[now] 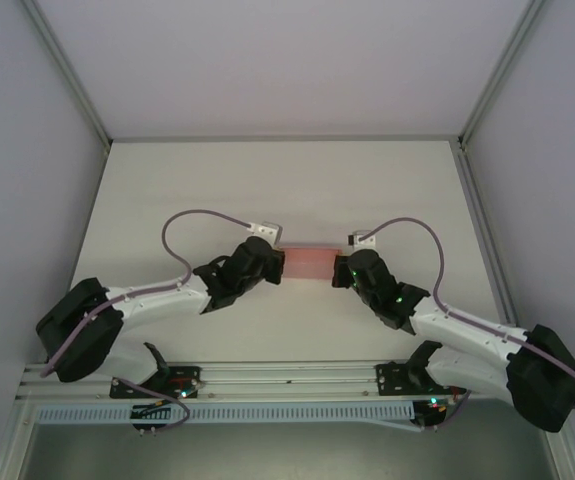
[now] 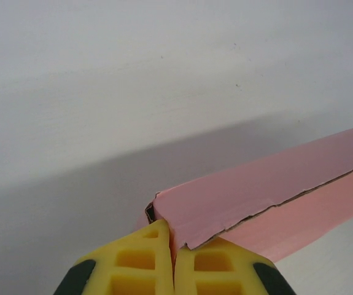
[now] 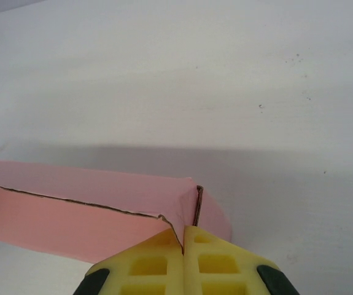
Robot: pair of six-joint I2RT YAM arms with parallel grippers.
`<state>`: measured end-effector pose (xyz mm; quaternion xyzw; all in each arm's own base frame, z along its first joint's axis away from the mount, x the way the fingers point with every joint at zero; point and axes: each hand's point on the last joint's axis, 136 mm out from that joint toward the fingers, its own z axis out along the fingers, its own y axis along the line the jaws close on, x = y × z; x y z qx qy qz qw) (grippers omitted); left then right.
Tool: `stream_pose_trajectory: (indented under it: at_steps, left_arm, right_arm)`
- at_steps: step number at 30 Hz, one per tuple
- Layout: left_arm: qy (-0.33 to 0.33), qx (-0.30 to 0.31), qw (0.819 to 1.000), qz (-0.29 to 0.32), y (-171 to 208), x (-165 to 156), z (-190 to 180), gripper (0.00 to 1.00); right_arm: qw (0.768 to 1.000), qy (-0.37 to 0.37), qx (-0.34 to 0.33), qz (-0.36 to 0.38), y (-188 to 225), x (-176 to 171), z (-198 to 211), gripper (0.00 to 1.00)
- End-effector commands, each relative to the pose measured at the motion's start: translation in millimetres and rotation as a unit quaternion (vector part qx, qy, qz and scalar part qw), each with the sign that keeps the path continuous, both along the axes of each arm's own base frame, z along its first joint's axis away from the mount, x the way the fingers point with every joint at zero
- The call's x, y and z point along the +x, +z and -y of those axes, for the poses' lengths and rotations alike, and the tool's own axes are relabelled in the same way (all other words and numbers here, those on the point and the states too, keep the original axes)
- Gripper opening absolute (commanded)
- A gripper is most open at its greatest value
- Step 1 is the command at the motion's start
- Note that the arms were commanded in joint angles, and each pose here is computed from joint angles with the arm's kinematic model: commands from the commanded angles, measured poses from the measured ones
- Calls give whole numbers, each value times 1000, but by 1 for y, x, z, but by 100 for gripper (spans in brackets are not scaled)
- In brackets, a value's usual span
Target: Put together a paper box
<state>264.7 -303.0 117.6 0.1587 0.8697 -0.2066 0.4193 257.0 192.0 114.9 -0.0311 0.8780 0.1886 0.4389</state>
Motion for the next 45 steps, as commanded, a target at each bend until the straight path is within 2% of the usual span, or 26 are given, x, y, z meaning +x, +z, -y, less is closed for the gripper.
stream_pose_trajectory:
  at_steps: [1, 4, 5, 6, 9, 12, 13, 14, 16, 23, 29, 32, 37, 45]
  left_arm:
    - [-89, 117, 978, -149, -90, -68, -13, 0]
    - [-79, 123, 979, -141, -81, -62, -10, 0]
    - [-72, 127, 980, -139, -79, -59, -11, 0]
    - [-65, 130, 980, -138, -77, -57, -12, 0]
    - [-49, 137, 980, -133, -72, -52, -13, 0]
    - [-45, 140, 981, -130, -70, -51, -12, 0]
    - [-44, 141, 981, -127, -69, -50, -12, 0]
    - [-43, 142, 981, -128, -69, -50, -13, 0]
    - [-44, 144, 981, -126, -66, -49, -11, 0]
    - [-41, 160, 979, -119, -64, -47, -10, 0]
    - [-43, 166, 978, -114, -63, -48, -9, 0]
    - [-44, 169, 978, -113, -64, -49, -8, 0]
    - [-43, 172, 977, -114, -67, -49, -8, 0]
    - [-42, 174, 977, -113, -66, -48, -7, 0]
  right_arm:
    - [988, 59, -64, -130, -64, -47, 5, 5]
    - [991, 54, -49, -113, -38, -40, -1, 11]
    - [992, 53, -40, -106, -29, -37, -4, 19]
    - [993, 44, -32, -101, -21, -35, -4, 32]
    - [996, 18, -15, -91, 0, -28, -2, 51]
    - [997, 9, -2, -80, 20, -25, -1, 59]
    - [997, 8, 4, -77, 25, -25, -2, 65]
    - [997, 6, 9, -74, 30, -25, -1, 76]
    - [998, -9, 17, -66, 38, -23, 4, 79]
    - [992, -104, 23, -66, 45, -24, 42, 80]
    - [984, -141, 79, -72, 42, -20, 58, 72]
    - [981, -142, 92, -92, 33, -18, 60, 66]
    - [979, -136, 76, -132, 11, -23, 58, 59]
    - [973, -128, 72, -181, -22, -44, 61, 49]
